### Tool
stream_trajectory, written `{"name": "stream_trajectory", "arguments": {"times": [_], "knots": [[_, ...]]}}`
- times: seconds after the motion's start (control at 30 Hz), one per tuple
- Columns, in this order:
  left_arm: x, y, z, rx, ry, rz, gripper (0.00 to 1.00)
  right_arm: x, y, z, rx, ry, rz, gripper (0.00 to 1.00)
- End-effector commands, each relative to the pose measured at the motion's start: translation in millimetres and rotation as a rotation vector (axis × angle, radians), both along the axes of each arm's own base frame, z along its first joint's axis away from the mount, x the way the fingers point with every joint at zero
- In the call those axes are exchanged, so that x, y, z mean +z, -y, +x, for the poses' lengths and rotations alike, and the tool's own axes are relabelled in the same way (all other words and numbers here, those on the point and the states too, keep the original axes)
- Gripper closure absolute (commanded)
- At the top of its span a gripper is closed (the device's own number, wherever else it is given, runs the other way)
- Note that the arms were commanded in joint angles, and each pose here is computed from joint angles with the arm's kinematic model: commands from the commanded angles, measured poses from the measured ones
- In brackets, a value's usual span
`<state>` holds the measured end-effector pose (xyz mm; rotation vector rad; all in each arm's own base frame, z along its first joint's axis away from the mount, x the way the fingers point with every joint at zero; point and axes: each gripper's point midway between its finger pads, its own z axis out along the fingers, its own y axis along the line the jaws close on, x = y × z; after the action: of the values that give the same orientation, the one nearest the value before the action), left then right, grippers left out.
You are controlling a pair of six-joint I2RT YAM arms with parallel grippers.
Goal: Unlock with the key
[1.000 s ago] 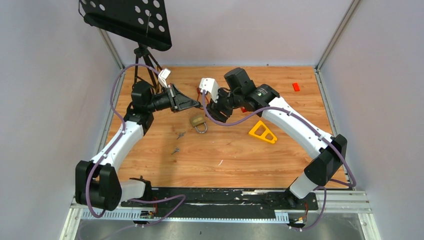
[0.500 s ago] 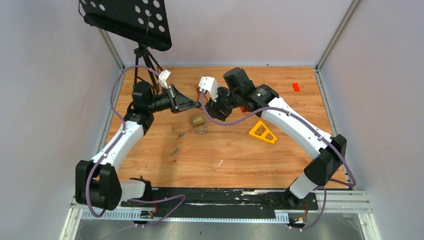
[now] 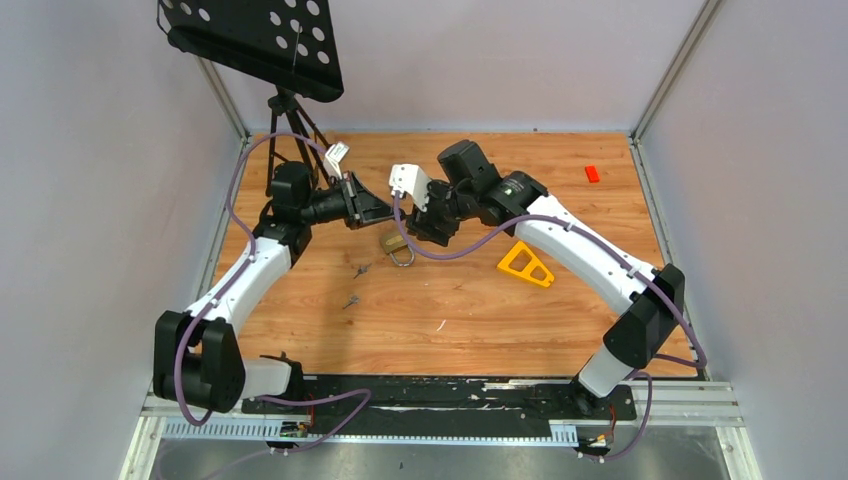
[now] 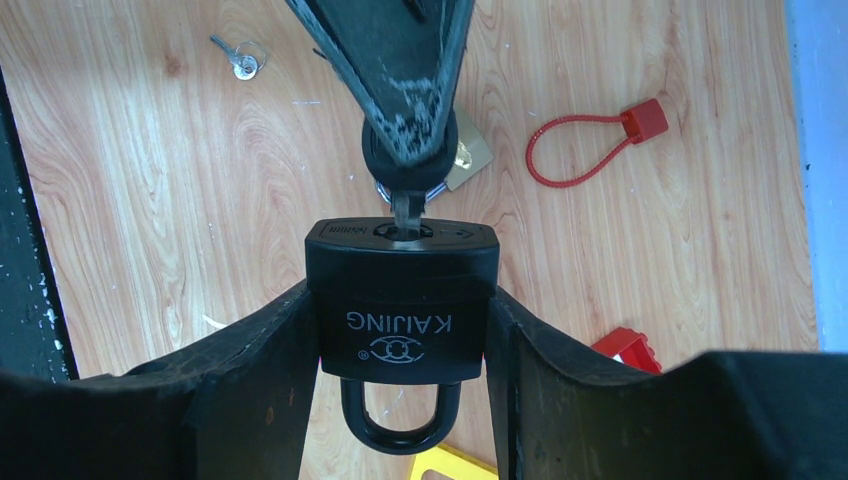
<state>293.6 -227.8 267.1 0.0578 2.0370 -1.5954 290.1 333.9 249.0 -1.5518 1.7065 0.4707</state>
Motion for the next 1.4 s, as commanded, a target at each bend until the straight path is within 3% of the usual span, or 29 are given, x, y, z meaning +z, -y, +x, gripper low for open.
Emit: {"name": "stream_trajectory", "arguments": {"times": [0.0, 0.83, 1.07, 1.37], "knots": [[9.5, 10.5, -2.6, -0.054, 0.044, 0.004, 1.00, 52.3, -31.4, 3.7, 0.083, 0.142, 0.143, 1.00], [9.9, 31.1, -15.2, -0.151, 0.126, 0.021, 1.00, 52.7, -38.3, 8.2, 0.064, 0.113, 0.167, 1.00], [15.8, 29.8, -27.2, -0.301, 0.461, 0.112, 1.00, 55.1, -31.3, -24.9, 0.248, -0.047, 0.267, 1.00], [-25.1, 28.6, -58.8, -0.514, 0.889, 0.291, 1.00, 45.6, -32.3, -72.1, 0.514, -0.318, 0.380, 1.00]]}}
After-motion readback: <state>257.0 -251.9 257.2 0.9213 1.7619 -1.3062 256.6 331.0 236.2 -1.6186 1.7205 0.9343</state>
